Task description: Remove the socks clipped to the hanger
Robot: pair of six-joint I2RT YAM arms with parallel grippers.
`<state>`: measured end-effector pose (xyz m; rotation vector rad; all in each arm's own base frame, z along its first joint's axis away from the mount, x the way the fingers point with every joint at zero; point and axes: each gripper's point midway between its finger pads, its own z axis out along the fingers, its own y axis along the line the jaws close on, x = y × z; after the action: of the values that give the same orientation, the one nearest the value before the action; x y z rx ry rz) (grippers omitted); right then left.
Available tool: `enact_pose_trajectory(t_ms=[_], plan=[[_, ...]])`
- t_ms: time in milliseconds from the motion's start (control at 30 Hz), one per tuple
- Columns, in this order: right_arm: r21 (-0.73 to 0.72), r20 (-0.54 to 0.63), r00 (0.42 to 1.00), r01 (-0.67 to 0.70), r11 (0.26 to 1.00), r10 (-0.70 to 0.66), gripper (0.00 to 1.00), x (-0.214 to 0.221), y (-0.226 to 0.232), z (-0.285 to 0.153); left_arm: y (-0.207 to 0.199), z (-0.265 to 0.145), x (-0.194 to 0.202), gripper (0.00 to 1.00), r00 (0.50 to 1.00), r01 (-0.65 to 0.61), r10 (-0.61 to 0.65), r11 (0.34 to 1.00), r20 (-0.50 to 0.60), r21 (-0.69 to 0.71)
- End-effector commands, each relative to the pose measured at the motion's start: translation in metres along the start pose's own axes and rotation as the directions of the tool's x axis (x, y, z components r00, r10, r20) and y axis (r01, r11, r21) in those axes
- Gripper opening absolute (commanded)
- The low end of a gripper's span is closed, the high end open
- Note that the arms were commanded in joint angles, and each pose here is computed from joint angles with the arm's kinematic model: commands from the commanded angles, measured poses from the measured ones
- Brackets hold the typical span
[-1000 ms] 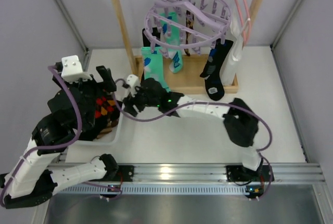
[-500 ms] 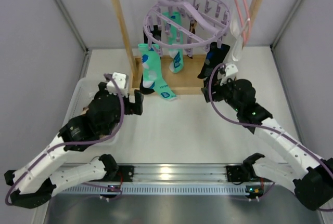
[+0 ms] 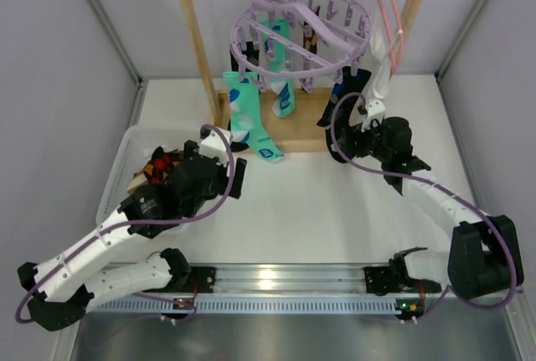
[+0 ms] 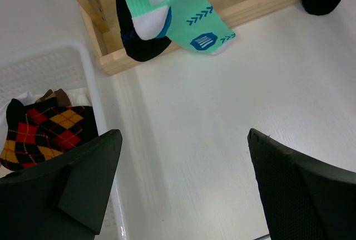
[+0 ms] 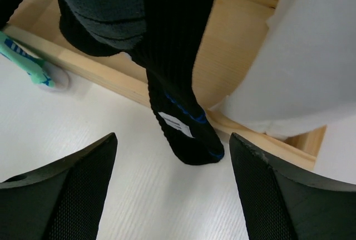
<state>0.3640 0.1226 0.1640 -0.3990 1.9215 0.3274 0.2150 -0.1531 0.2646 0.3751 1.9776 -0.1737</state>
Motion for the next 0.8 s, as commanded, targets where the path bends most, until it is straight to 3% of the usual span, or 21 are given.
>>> enact_pose_trajectory(t_ms=[0,400,467,600,633,667,767], plan=[[-0.105,0.158,0.984,0.097,0.99,-0.08,0.77,-0.047,0.013,0.014,-0.006,0.0,-0.005,0.98,1.0,0.018,-0.018,0.999,0.017,0.03],[-0.212,0.231,0.966,0.169,0.962,-0.119,0.68,-0.051,0.025,0.056,-0.003,-0.006,-0.009,0.98,0.999,0.037,-0.039,0.999,0.039,0.035],[-0.25,0.242,0.964,0.171,0.953,-0.109,0.62,-0.046,0.031,0.058,-0.003,-0.006,-0.011,0.98,0.998,0.041,-0.043,0.998,0.042,0.036],[-0.285,0.283,0.957,0.149,0.947,-0.066,0.39,-0.044,0.042,0.051,-0.003,-0.008,-0.013,0.98,0.998,0.049,-0.05,0.998,0.048,0.035],[-0.289,0.322,0.945,0.148,0.946,-0.05,0.16,-0.052,0.045,0.047,-0.003,-0.008,-0.014,0.98,0.997,0.053,-0.054,0.998,0.049,0.037],[-0.288,0.333,0.942,0.142,0.947,-0.04,0.03,-0.053,0.046,0.045,-0.003,-0.009,-0.017,0.98,0.996,0.065,-0.067,0.997,0.055,0.038],[-0.312,0.374,0.927,0.104,0.944,0.021,0.0,-0.058,0.057,0.03,0.001,-0.011,-0.027,0.98,0.989,0.124,-0.124,0.992,0.079,0.008]])
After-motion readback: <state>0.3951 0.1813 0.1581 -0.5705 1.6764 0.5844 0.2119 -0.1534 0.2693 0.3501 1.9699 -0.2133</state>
